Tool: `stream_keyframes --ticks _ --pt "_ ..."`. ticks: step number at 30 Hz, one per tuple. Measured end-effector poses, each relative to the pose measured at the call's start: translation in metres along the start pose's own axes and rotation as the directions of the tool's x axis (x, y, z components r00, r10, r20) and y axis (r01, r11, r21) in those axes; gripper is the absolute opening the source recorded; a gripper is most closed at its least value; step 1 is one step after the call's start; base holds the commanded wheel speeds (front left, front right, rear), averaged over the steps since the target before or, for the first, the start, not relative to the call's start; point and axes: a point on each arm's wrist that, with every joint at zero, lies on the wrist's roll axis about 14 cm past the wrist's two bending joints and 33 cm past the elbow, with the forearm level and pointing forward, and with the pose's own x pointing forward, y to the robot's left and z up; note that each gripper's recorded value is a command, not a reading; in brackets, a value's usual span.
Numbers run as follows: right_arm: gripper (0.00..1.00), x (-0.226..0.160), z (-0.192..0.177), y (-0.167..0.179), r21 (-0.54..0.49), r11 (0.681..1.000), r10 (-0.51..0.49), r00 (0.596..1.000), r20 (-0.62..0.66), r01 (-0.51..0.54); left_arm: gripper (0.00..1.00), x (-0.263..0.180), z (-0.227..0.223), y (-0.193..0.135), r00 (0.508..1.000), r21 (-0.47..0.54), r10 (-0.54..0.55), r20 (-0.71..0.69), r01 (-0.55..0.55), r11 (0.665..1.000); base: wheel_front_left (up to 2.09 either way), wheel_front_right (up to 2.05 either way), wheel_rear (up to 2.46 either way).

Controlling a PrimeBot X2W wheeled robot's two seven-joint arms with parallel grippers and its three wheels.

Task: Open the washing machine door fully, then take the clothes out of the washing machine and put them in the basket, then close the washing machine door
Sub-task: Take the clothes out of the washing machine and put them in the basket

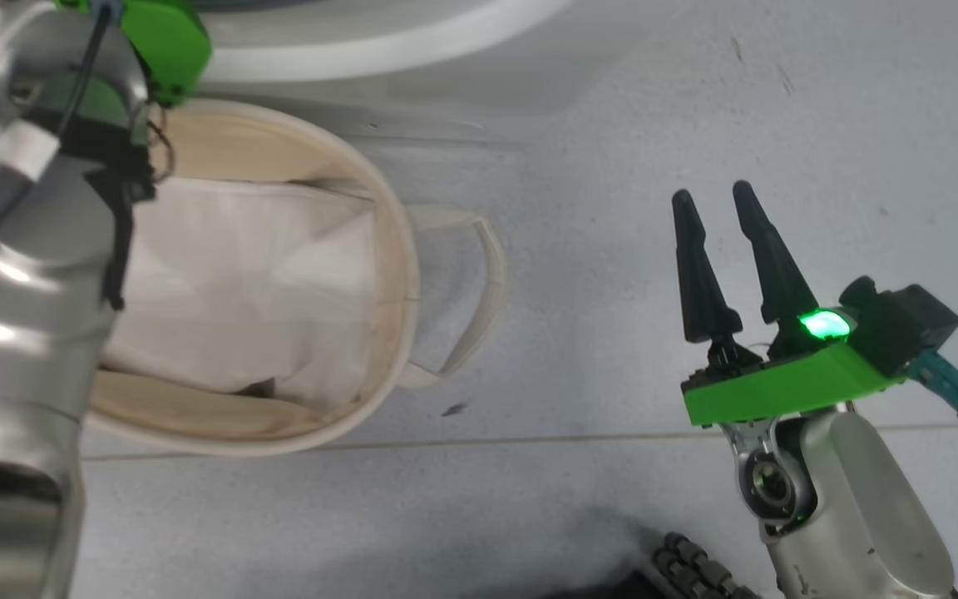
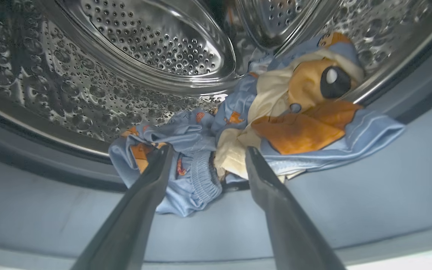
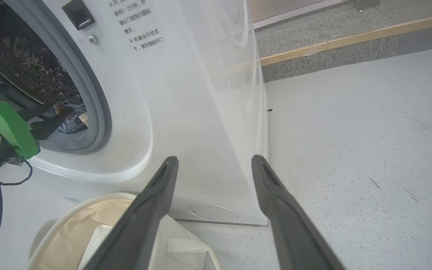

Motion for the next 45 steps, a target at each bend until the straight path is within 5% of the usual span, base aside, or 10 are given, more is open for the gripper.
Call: stream_keyframes --ticks 16,27,29,38,45 --pt "1.00 0.002 -0.011 -0.020 -0.010 0.999 -0.048 0.998 -0.027 0.047 1.00 0.039 -0.032 0.021 0.990 0.233 0.071 -0.121 -0.041 0.972 0.00 0.00 0.00" --pt "1.00 0.008 -0.020 -0.023 -0.015 0.999 -0.050 0.998 -0.042 0.050 1.00 0.053 -0.036 0.026 0.990 0.250 0.102 -0.101 -0.074 0.965 0.00 0.00 0.00" --pt "1.00 0.008 -0.022 -0.025 -0.017 0.998 -0.053 0.998 -0.046 0.052 0.00 0.055 -0.038 0.027 0.989 0.242 0.105 -0.105 -0.077 0.967 0.00 0.00 0.00" --pt "1.00 0.014 -0.017 -0.020 -0.021 0.999 -0.037 0.999 -0.030 0.037 0.00 0.053 -0.031 0.030 0.995 0.199 0.092 -0.043 -0.081 0.977 0.00 0.00 0.00" --pt "1.00 0.015 0.000 -0.007 -0.022 1.000 -0.001 1.000 0.013 0.002 0.00 0.040 0.024 0.034 0.985 0.098 0.095 0.142 -0.110 0.989 0.00 0.00 0.00"
